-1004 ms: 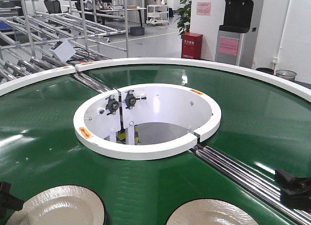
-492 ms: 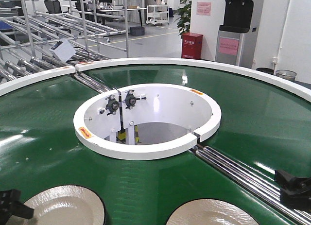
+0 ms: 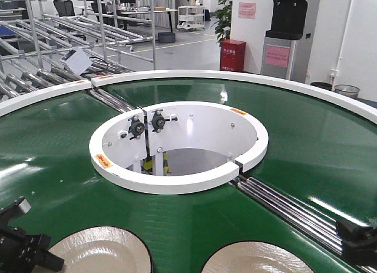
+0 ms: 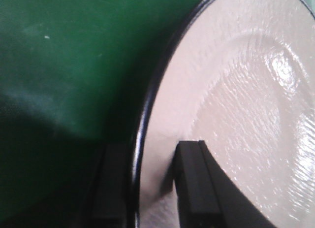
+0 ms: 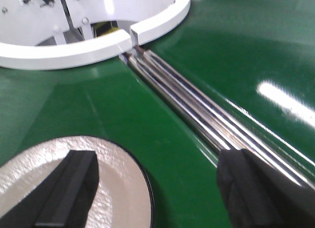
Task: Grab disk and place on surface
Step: 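Close both grippers on the near rims of the plates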
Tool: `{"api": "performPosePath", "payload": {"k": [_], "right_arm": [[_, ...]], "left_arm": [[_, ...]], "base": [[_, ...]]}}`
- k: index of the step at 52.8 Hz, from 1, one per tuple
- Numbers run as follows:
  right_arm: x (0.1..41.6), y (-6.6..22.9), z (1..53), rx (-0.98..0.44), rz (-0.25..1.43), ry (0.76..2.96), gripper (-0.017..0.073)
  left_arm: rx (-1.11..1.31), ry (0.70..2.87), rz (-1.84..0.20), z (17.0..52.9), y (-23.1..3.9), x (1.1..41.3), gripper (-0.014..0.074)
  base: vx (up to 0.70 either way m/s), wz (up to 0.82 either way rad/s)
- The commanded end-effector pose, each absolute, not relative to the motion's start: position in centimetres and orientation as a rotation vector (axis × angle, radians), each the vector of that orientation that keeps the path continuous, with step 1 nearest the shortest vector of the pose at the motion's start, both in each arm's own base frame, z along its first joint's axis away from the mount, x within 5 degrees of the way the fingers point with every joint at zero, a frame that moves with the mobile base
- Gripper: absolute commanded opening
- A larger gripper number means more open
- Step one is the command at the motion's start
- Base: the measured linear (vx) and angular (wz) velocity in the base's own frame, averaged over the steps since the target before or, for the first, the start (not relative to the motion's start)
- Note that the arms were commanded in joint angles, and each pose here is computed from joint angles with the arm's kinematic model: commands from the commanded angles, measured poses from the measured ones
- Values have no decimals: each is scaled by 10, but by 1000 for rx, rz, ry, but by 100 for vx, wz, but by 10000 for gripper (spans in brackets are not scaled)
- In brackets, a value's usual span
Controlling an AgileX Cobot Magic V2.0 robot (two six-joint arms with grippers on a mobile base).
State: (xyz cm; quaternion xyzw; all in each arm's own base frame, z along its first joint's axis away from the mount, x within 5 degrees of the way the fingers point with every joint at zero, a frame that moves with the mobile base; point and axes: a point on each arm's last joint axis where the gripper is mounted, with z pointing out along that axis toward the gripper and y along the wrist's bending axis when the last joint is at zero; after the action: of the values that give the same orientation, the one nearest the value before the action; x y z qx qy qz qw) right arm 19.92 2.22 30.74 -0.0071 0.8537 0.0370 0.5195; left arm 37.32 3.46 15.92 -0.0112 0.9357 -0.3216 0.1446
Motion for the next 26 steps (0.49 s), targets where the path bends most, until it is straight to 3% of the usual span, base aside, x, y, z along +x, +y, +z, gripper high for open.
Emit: {"api": "performPosePath", "payload": {"k": [1, 14, 26], "right_arm": [[200, 20, 320, -1, 86, 2004, 542], [208, 3, 293, 213, 110, 2226, 542], [229, -1, 262, 267, 243, 2374, 542]], "left_arm": [[-50, 2577, -1024, 191, 27, 377, -10], [-129, 2390, -1147, 228, 39, 378, -10], [-179, 2294, -1194, 247, 51, 375, -10]], "base": [[0, 0], [0, 0], [0, 0]]}}
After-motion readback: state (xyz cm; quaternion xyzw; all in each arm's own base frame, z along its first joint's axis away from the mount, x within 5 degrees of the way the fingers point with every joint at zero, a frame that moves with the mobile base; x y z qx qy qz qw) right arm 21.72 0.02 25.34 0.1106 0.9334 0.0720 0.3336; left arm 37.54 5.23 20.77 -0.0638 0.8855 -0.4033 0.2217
